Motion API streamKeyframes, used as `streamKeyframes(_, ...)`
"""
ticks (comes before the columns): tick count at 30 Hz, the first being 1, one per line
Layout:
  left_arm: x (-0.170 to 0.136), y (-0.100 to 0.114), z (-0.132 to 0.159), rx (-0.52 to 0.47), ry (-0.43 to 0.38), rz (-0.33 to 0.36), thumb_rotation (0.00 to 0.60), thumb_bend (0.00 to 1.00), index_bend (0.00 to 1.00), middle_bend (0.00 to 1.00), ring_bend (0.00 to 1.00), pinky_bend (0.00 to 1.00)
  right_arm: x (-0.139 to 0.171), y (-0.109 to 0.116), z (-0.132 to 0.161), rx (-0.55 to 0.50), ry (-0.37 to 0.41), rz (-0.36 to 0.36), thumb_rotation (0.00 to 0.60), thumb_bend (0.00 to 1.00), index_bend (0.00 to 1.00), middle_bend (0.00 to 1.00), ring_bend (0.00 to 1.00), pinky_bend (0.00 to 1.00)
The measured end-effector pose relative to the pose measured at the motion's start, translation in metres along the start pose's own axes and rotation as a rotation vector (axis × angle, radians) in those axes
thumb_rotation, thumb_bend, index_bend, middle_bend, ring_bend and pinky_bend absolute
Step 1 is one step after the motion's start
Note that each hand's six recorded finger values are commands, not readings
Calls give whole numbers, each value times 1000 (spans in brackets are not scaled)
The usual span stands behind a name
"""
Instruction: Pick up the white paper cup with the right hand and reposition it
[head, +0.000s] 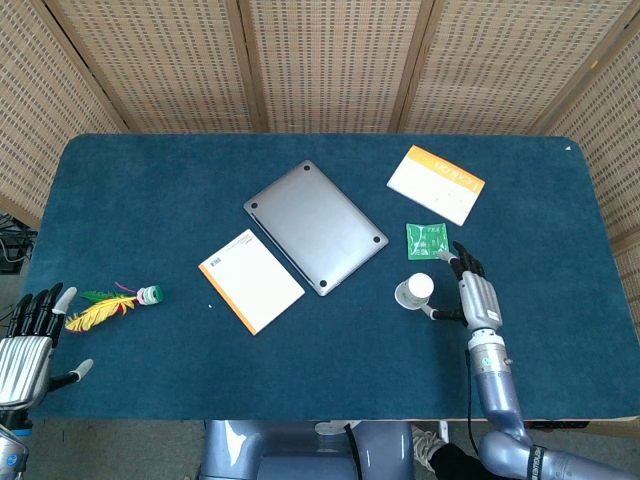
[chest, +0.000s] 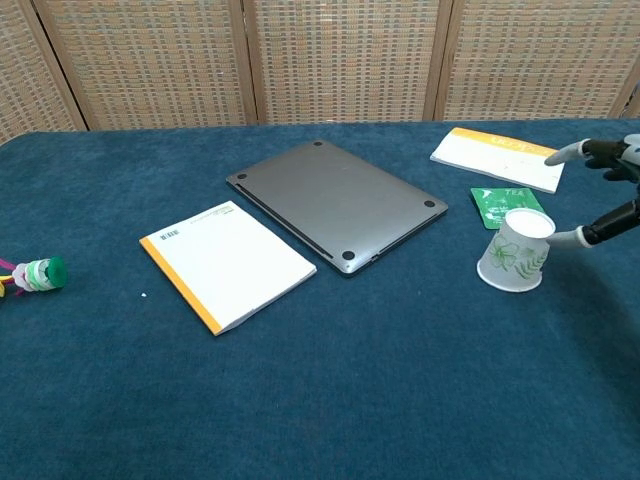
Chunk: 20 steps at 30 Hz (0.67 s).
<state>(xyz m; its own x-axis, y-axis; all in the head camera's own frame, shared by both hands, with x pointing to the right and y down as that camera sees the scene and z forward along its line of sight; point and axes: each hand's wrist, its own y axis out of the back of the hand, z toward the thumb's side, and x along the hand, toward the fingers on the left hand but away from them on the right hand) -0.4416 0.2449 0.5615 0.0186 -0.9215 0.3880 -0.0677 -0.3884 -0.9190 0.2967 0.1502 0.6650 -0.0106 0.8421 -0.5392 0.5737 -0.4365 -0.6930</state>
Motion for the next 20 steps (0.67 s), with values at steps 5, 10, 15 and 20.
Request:
streamKeyframes(5, 0, 4, -6, -4, 23, 12, 600, 122, 0, 0, 0, 0, 22, 18, 2, 149, 89, -30, 600, 261, 136, 0, 0, 0)
streamKeyframes(10, 2, 4, -9, -4, 31, 11, 600, 122, 0, 0, 0, 0, 48, 41, -2, 333, 174, -129, 600, 230, 53, 0, 0, 0)
streamKeyframes(15, 3, 3, -11, -2, 33, 13, 600, 122, 0, 0, 0, 0, 75, 57, -22, 502, 202, -214, 600, 220, 15, 0, 0, 0)
streamKeyframes(20, 3, 1, -11, 3, 35, 9, 600, 123, 0, 0, 0, 0, 90, 59, -35, 515, 188, -213, 600, 219, 0, 0, 0, 0)
